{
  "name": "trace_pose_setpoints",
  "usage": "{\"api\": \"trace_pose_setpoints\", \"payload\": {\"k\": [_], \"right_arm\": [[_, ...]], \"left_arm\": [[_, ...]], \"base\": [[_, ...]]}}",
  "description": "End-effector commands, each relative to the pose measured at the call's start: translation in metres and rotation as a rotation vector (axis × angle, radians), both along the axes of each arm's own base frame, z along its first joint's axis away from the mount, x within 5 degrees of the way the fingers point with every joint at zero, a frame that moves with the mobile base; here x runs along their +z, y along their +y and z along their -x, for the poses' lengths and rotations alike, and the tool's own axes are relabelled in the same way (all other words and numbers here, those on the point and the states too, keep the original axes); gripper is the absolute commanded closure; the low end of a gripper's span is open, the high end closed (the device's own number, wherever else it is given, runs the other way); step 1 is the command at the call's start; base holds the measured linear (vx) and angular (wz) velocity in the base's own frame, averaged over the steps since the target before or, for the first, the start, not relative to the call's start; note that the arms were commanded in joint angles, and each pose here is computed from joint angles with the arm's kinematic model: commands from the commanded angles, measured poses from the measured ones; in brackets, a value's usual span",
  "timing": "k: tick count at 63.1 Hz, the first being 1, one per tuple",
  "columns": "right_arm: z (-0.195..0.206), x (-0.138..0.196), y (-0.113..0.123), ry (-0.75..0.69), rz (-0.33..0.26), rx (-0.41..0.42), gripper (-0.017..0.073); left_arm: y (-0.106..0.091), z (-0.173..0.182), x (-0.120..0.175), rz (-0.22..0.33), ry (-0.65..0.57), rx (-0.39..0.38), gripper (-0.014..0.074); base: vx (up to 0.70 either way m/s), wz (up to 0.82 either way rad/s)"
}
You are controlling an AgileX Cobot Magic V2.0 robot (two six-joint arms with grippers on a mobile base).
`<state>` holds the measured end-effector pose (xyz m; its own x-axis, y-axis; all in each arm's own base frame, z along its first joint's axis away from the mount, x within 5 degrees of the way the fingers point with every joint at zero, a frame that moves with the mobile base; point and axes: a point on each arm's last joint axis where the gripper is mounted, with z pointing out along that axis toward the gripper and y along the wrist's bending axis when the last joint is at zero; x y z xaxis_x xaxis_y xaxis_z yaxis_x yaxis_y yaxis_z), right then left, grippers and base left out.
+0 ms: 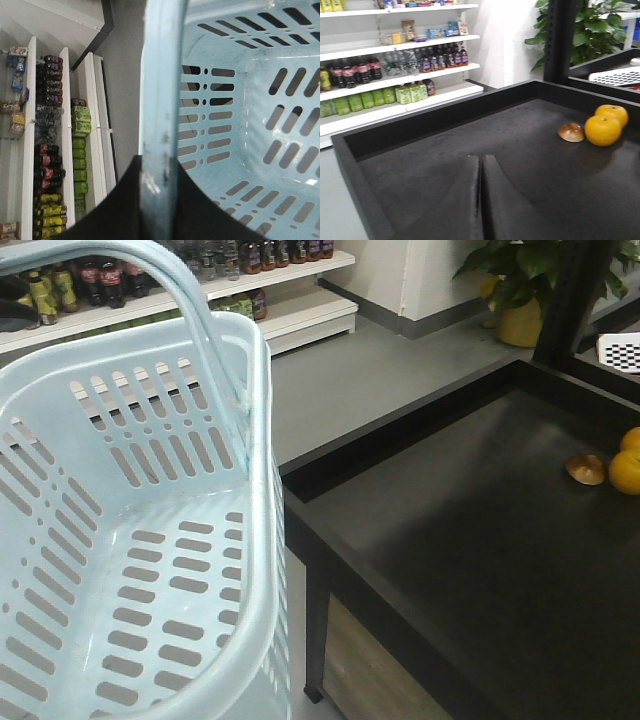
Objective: Pick three apples into basket with both arms
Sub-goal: 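Turn the base toward the black table with oranges and lemons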
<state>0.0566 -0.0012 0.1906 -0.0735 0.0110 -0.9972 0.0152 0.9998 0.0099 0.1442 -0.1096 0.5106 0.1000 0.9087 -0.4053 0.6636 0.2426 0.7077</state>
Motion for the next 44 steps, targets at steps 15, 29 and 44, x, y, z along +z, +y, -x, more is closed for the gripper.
{"api": "trace_pose_setpoints", "payload": {"k": [15, 29, 44], "right_arm": [[0.0002, 0.0037, 0.0001, -0.078, 0.012, -0.001, 0.0568], [0.0002, 0.0037, 0.0002, -0.078, 0.012, 0.0, 0.0568], [0.0002, 0.0038, 0.0002, -0.079, 0.012, 0.0, 0.0568]], "left_arm": [[0.0052, 0.0054, 0.0149, 0.062, -0.08, -0.004, 0.06], [0.0049, 0.0051, 0.0146, 0.061, -0.08, -0.004, 0.06], [0.0053, 0.0055, 0.0149, 0.062, -0.081, -0.003, 0.06]], "base": [[0.07, -0.31], [0.07, -0.3], [0.01, -0.14]]}}
